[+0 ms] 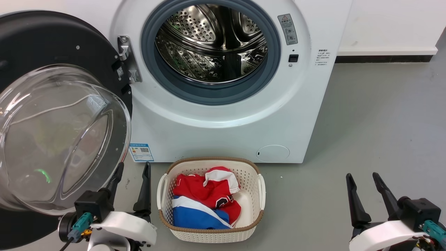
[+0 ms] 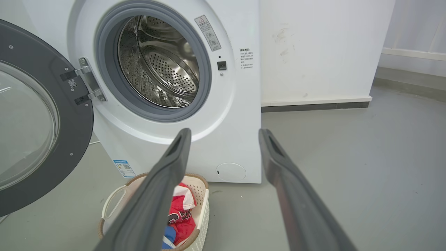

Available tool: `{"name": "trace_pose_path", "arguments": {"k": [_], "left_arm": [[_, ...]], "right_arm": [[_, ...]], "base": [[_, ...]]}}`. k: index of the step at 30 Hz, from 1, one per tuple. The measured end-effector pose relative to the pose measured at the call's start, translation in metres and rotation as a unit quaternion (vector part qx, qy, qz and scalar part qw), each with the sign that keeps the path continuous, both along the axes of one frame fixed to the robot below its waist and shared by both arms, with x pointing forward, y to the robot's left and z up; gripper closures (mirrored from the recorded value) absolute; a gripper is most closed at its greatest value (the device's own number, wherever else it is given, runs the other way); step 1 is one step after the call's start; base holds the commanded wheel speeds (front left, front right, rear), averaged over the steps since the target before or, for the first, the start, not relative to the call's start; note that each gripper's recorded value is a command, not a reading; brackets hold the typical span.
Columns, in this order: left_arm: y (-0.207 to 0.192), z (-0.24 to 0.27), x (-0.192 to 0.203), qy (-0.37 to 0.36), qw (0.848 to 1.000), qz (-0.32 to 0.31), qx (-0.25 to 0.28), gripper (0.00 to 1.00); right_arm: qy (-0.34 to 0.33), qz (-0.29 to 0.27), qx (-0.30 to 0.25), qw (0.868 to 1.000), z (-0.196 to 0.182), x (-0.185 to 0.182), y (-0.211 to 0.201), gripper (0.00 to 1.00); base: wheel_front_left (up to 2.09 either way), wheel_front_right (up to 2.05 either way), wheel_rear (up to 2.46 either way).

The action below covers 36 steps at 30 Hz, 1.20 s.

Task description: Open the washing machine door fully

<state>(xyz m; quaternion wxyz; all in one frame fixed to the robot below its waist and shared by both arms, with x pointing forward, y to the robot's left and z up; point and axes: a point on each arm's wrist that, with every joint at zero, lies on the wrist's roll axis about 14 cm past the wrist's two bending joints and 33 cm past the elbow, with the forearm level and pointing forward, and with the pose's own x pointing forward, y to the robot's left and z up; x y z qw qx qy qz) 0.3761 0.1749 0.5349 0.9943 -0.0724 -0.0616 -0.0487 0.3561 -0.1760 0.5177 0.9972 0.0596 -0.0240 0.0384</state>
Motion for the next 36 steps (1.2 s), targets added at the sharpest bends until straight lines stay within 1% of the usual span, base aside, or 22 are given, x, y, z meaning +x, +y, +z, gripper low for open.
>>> {"name": "trace_pose_path", "arguments": {"k": [14,36], "left_arm": [[-0.005,-0.007,-0.004,0.002,1.0,-0.01,0.013,0.0],[-0.003,-0.013,-0.002,0.007,0.999,-0.007,0.032,0.0]], "right_arm": [[0.0,0.006,-0.005,1.0,-0.001,0.0,0.004,0.0],[0.004,0.003,-0.005,1.0,-0.002,-0.001,0.002,0.0]], "base": [[0.0,0.0,0.0],[0.0,0.0,0.0]]}}
